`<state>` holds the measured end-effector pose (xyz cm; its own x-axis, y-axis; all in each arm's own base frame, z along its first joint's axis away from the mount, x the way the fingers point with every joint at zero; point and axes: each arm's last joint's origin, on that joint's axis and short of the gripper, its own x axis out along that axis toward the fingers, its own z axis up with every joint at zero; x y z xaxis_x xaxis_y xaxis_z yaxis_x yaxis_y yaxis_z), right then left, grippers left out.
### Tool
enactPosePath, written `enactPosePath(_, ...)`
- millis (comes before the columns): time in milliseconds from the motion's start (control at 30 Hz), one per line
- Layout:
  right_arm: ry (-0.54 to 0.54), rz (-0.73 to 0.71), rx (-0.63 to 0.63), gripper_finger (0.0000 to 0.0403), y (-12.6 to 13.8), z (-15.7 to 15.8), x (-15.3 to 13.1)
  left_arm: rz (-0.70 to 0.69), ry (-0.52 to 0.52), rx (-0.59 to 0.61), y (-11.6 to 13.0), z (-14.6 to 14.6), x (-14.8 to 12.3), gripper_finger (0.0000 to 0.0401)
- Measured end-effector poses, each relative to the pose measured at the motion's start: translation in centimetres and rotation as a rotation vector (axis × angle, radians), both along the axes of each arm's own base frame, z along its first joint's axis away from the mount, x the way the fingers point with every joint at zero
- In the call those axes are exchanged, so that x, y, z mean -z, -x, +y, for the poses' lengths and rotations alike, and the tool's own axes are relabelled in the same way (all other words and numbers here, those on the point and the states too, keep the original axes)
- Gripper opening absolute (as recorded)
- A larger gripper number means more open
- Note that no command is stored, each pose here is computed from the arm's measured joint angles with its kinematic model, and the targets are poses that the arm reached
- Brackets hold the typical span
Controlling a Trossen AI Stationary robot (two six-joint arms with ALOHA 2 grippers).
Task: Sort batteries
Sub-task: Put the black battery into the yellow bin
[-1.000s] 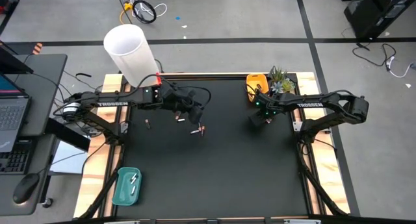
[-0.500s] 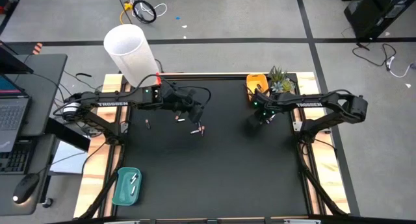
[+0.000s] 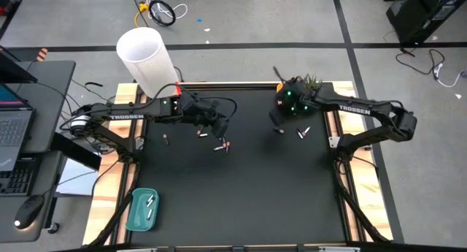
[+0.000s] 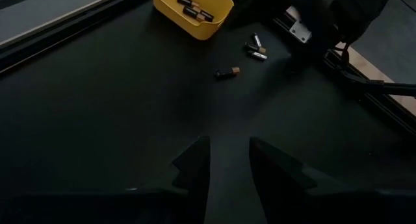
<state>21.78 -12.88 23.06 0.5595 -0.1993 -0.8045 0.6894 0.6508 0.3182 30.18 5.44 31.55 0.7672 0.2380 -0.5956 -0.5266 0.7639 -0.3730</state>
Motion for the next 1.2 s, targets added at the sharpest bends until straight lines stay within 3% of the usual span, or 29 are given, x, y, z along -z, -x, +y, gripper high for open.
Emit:
enactPosePath(100, -0.017, 0.006, -0.051, 0.0015, 0.2, -0.3, -0.5, 0.0, -0.001, 0.0, 0.0, 0.0, 0.0, 0.0121)
enactPosePath(267, -0.015, 0.06, -0.193, 0.0078, -0.5, 1.7, -0.3, 0.001, 0.0, 0.001, 0.0, 0.0, 0.0, 0.0121)
enactPosePath(433, 0.132, 0.029, -0.329, 0.0122, -1.3, 4.7, 0.2, -0.004, 0.018, -0.006, 0.0, 0.0, 0.0, 0.0121)
enactPosePath(567, 0.118, -0.087, -0.285, 0.0129, -0.5, 5.8, 2.1, -0.009, 0.033, -0.013, 0.0, -0.1, 0.0, 0.0121)
enactPosePath(667, 0.19, -0.126, -0.232, 0.0128, 0.3, 6.6, 3.3, -0.011, 0.041, -0.018, 0.0, -0.2, 0.0, 0.0121)
enactPosePath(833, 0.296, -0.059, -0.143, 0.0128, 2.2, 7.2, 6.3, -0.012, 0.045, -0.019, 0.0, -0.2, 0.0, 0.0121)
enactPosePath(967, 0.256, 0.0, -0.119, 0.0135, 3.5, 7.6, 8.4, -0.016, 0.058, -0.029, 0.0, -0.2, 0.0, 0.0121)
enactPosePath(1200, 0.297, 0.021, -0.14, 0.0149, 3.8, 7.6, 8.9, -0.018, 0.065, -0.035, 0.0, -0.2, 0.0, 0.0121)
